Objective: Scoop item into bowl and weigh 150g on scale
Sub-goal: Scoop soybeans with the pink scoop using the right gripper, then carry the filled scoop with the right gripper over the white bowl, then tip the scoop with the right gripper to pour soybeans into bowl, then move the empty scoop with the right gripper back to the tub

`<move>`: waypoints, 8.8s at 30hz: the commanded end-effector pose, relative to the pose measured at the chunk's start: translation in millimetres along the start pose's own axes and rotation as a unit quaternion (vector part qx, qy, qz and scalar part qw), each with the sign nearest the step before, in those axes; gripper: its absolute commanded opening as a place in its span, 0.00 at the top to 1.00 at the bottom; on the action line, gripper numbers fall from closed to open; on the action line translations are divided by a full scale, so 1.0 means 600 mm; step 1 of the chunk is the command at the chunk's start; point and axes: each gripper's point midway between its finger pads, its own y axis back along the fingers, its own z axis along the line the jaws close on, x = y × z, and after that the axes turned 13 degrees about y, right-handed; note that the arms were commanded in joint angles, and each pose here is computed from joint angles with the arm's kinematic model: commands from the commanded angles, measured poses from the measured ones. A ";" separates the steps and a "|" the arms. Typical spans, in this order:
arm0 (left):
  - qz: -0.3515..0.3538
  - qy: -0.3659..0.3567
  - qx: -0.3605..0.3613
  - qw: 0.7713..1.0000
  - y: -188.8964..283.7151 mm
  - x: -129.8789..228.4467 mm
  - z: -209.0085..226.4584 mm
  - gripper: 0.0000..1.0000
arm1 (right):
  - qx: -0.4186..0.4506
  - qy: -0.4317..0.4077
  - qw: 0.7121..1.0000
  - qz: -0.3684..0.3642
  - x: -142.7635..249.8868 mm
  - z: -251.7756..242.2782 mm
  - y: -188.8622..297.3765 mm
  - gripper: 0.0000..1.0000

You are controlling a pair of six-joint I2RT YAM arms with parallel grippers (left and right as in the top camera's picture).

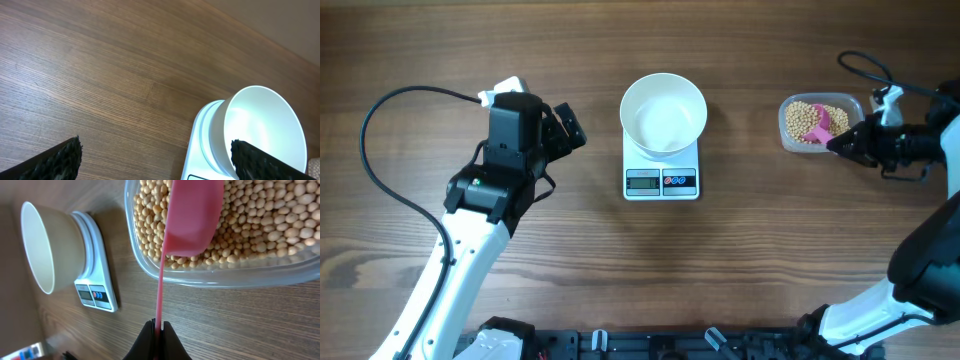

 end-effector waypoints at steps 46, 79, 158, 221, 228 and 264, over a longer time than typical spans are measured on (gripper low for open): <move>0.005 0.002 -0.003 1.000 -0.001 0.001 0.005 0.00 | -0.160 -0.076 0.976 -0.126 0.011 -0.021 0.062 0.96; 0.005 0.002 -0.004 1.000 -0.001 0.001 0.005 0.00 | -0.212 -0.052 0.959 -0.183 0.033 0.005 0.121 0.96; 0.005 0.002 -0.004 1.000 -0.001 0.001 0.005 0.00 | 0.004 0.340 0.940 0.025 -0.067 0.404 -0.109 0.95; 0.003 0.001 -0.006 1.000 -0.001 0.000 0.006 0.00 | 0.219 0.483 0.848 0.014 -0.049 0.458 -0.137 0.96; 0.003 0.001 -0.006 1.000 -0.001 0.000 0.006 0.00 | 0.118 0.441 0.889 -0.010 -0.054 0.475 -0.107 0.96; 0.003 0.001 -0.007 1.000 -0.002 0.000 0.007 0.00 | 0.201 0.112 0.972 -0.050 -0.087 0.112 0.142 0.96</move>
